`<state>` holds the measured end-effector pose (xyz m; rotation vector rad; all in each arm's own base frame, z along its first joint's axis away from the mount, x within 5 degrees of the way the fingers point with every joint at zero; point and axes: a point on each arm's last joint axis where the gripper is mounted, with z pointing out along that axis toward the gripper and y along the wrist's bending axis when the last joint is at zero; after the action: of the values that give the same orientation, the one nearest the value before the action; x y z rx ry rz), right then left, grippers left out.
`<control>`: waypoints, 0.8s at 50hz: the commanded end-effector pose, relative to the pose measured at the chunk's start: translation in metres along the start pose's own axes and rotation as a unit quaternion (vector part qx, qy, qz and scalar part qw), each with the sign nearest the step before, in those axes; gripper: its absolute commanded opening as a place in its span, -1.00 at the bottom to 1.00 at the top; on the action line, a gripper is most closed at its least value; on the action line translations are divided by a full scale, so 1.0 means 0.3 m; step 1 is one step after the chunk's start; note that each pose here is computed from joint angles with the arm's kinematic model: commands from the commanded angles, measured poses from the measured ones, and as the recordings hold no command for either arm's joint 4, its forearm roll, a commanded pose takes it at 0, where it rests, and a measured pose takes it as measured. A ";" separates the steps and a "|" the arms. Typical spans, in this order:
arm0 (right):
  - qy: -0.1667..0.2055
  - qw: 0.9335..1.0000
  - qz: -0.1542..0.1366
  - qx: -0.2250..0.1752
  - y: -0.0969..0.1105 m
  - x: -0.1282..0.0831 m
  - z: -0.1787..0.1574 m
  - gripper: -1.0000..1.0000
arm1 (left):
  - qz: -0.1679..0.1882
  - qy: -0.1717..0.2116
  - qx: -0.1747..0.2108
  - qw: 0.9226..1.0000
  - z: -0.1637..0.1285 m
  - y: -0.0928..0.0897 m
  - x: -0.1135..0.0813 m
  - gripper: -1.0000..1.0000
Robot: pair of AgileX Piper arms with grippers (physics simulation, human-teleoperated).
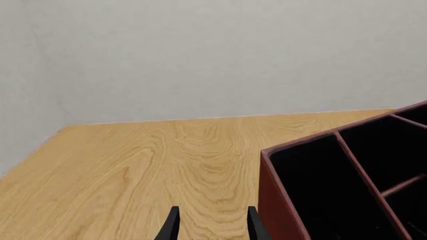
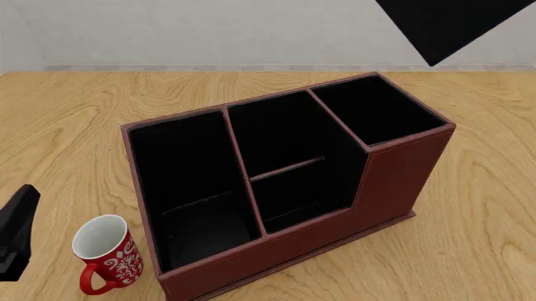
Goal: Pick up the book and place it in the right compartment of the caddy.
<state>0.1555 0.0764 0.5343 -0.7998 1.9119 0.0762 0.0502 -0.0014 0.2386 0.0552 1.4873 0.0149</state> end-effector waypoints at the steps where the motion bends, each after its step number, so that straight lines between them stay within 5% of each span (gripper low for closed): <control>1: 0.009 1.000 0.025 0.007 -0.021 -0.022 0.046 -1.00 | -0.001 0.003 0.001 1.000 0.001 -0.001 0.009 1.00; 22: 0.072 0.995 0.058 0.038 -0.090 0.038 0.151 -1.00 | -0.001 0.006 -0.001 1.000 0.005 -0.001 0.032 1.00; 40: 0.071 0.993 0.086 0.038 -0.097 0.019 0.179 -1.00 | -0.001 0.010 0.002 1.000 0.005 -0.002 0.033 1.00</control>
<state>0.2084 0.0706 0.5102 -0.6498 2.0941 0.0313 0.0525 -0.0015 0.2289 0.0541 1.5048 0.0123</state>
